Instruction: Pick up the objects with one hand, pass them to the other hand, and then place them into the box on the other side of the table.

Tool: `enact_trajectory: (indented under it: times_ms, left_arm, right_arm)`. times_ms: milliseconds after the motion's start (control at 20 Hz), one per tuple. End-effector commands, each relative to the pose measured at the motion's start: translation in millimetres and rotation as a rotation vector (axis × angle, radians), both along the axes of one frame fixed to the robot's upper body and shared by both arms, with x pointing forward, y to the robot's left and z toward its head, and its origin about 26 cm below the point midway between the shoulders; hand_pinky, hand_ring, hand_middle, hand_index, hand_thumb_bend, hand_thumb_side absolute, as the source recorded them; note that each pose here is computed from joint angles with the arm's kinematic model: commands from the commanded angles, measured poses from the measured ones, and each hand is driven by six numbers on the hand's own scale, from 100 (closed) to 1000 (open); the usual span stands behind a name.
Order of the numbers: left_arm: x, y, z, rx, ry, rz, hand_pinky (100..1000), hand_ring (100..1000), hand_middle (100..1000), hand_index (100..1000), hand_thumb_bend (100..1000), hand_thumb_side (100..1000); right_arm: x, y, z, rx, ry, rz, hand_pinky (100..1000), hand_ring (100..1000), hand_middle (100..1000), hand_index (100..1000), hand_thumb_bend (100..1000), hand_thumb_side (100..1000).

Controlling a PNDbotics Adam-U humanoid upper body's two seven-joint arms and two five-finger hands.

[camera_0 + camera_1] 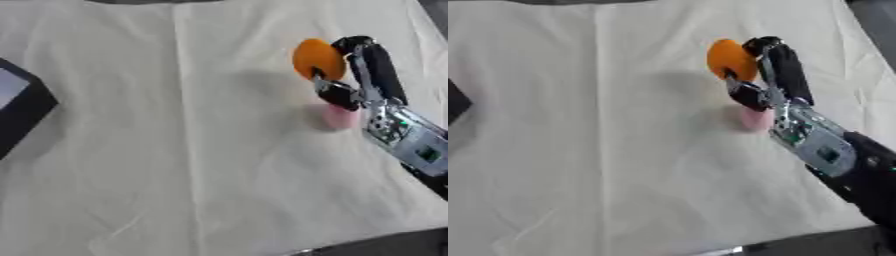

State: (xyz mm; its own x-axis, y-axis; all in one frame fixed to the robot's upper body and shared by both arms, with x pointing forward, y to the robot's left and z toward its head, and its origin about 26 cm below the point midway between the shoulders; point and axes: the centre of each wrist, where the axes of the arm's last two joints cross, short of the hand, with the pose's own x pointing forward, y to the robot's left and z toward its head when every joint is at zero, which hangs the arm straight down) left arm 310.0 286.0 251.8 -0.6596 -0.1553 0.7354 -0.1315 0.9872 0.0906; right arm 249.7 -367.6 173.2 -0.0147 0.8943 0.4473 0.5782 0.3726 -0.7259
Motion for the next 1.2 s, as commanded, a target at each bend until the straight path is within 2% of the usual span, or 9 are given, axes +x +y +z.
enact_trajectory:
  times_ms: [50,250,650,850,1200]
  left_arm:
    - [-4.8,3.4,12.7,0.03,-0.042,0.001,992,626,667,666,100,702]
    - [-6.5,2.1,20.6,0.046,-0.075,-0.005,980,629,668,668,100,668]
    - [-8.2,-6.9,53.4,0.173,-0.162,-0.057,960,637,674,676,100,599]
    - [-5.9,-13.1,71.0,0.264,-0.159,-0.084,954,638,677,681,100,580]
    - [-3.3,-32.2,92.9,0.472,-0.122,-0.143,945,647,694,702,100,551]
  right_arm:
    - [0.9,0.7,9.5,-0.022,-0.054,0.052,689,695,485,597,120,100]
    - [2.2,3.2,9.7,-0.019,-0.08,0.102,686,697,487,598,100,100]
    - [6.5,13.2,8.4,0.04,-0.127,0.225,682,699,495,601,100,100]
    - [8.8,18.3,8.3,0.102,-0.145,0.282,678,699,497,602,100,100]
    - [10.2,24.8,4.9,0.164,-0.108,0.316,675,700,499,603,100,100]
